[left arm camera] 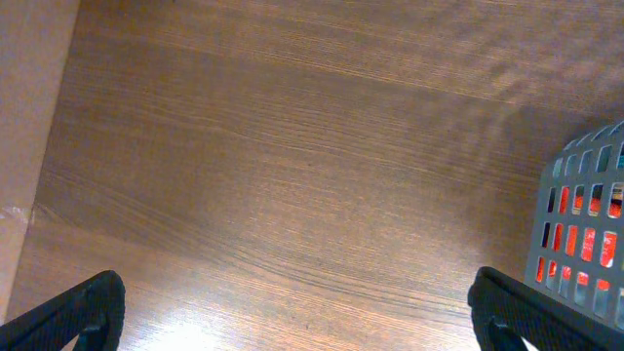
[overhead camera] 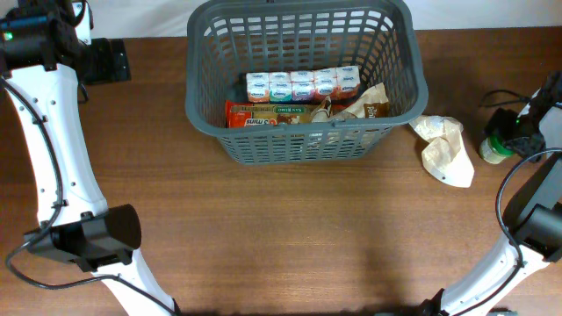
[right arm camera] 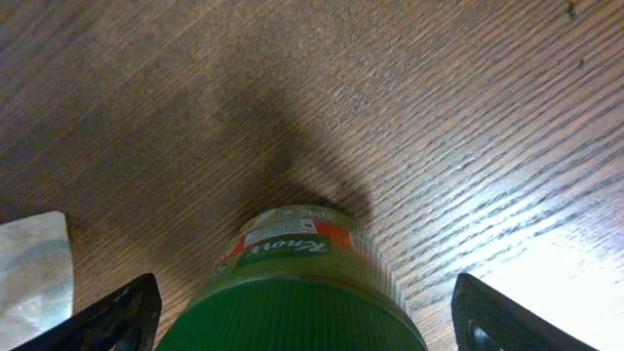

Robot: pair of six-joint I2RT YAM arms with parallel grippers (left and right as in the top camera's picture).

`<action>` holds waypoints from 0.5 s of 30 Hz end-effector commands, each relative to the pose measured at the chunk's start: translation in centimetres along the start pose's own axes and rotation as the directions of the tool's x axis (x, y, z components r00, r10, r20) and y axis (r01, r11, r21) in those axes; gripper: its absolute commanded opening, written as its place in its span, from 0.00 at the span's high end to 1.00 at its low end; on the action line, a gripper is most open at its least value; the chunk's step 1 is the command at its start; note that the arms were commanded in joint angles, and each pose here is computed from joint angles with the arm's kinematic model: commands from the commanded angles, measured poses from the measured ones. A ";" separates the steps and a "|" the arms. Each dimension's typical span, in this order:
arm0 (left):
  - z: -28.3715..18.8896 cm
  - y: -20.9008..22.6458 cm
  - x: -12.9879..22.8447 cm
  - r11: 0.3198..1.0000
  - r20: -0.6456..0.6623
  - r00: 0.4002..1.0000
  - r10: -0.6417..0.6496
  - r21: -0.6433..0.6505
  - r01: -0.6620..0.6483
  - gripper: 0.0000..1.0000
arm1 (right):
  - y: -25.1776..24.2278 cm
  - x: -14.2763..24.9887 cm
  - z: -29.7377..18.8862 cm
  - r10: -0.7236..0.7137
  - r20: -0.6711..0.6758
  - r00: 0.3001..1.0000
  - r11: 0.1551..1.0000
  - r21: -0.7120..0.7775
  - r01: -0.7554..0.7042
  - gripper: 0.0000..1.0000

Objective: Pack container
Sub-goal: 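Reach the right gripper down and grasp the green-lidded jar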

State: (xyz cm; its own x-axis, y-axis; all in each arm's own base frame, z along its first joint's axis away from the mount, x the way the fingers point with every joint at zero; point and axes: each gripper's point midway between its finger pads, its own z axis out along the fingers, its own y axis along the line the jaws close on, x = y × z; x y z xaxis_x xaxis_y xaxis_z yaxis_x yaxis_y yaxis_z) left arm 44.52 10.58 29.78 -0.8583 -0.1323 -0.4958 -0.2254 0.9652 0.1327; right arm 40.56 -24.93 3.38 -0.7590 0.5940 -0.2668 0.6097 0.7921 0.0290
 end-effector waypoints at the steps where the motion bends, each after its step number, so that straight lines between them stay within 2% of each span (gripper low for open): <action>1: 0.1 0.2 0.0 1.000 -0.001 1.000 -0.015 -0.005 0.015 0.01 | -0.6 1.3 1.3 0.011 -0.032 0.999 1.000 0.017 -0.010 0.12; 10: 0.1 0.2 0.0 1.000 -0.001 1.000 -0.016 -0.005 0.016 0.01 | -0.7 2.1 2.0 0.011 -0.046 0.999 1.000 0.019 -0.010 0.13; 11: 0.1 0.2 0.0 1.000 -0.001 1.000 -0.016 -0.005 0.016 0.01 | -0.7 2.2 2.1 0.011 -0.048 0.999 1.000 0.019 -0.010 0.18; 15: 0.1 0.2 0.0 1.000 -0.001 1.000 -0.015 -0.005 0.015 0.01 | -0.7 2.2 2.1 0.011 -0.049 0.999 1.000 0.019 -0.010 0.25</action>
State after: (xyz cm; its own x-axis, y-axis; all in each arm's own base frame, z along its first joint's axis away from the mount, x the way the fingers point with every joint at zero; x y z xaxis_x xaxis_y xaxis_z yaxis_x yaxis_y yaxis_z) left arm 44.52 10.58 29.78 -0.8583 -0.1323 -0.4958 -0.2254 0.9652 0.1327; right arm 39.53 -24.30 1.61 -0.7650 0.5990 -0.2367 0.6113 0.7909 0.0260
